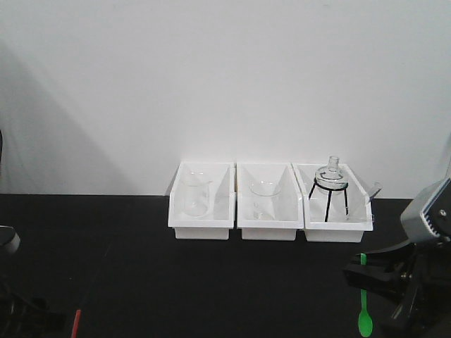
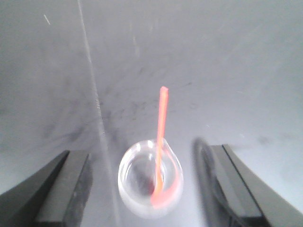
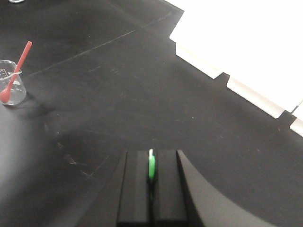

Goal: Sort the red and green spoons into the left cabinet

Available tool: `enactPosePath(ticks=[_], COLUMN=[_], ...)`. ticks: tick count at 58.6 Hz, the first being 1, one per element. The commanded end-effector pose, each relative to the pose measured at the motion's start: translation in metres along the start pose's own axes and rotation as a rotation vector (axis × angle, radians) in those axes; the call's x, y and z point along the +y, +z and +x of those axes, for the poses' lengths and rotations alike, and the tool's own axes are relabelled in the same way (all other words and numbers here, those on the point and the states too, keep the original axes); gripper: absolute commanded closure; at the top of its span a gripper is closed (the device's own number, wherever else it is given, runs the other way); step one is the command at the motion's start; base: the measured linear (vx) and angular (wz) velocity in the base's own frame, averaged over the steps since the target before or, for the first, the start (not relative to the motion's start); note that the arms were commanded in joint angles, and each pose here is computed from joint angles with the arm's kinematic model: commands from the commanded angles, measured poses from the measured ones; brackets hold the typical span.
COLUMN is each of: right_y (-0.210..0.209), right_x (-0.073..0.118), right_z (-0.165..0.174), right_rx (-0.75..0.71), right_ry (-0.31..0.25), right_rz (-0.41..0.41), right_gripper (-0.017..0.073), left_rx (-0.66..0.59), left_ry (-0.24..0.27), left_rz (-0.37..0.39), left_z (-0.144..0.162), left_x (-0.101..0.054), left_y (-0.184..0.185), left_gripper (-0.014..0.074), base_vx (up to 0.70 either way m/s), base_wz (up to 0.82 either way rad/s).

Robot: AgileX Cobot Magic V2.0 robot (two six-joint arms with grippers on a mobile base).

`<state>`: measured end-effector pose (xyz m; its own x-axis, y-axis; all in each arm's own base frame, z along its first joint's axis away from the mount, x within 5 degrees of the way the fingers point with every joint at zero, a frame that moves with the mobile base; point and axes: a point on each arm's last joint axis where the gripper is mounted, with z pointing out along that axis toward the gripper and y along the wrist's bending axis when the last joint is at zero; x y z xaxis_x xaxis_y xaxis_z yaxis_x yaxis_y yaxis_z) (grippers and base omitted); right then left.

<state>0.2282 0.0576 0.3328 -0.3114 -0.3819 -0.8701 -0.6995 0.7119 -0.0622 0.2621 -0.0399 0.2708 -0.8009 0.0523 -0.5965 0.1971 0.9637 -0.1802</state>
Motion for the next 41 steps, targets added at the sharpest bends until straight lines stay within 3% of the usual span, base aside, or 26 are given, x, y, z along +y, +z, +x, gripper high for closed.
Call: enactPosePath(ticks=[1,16,41], right_y=[-0.01,-0.01,-0.011], right_x=[-0.002,-0.005,-0.005], right_z=[-0.016,-0.017,-0.017], right_rx=[-0.08,-0.089,-0.09], right_ry=[0.006,0.007,0.006], right_rz=[0.042,0.075,0.082], right_gripper=[0.0564,0.0564,0.0564], left_rx=[-0.087,-0.044,-0.043], left_ry=[0.003,0.014,0.011], left_rz=[0.026,0.11,0.06], left_z=[-0.018,-0.017,-0.017], left_x=[-0.002,-0.003,0.009], left_y=[0.003,0.037,0.068], left_gripper=[0.0007,0.0007,0.0015], base_vx=[0.0,0.0,0.0], base_wz=[0.0,0.0,0.0])
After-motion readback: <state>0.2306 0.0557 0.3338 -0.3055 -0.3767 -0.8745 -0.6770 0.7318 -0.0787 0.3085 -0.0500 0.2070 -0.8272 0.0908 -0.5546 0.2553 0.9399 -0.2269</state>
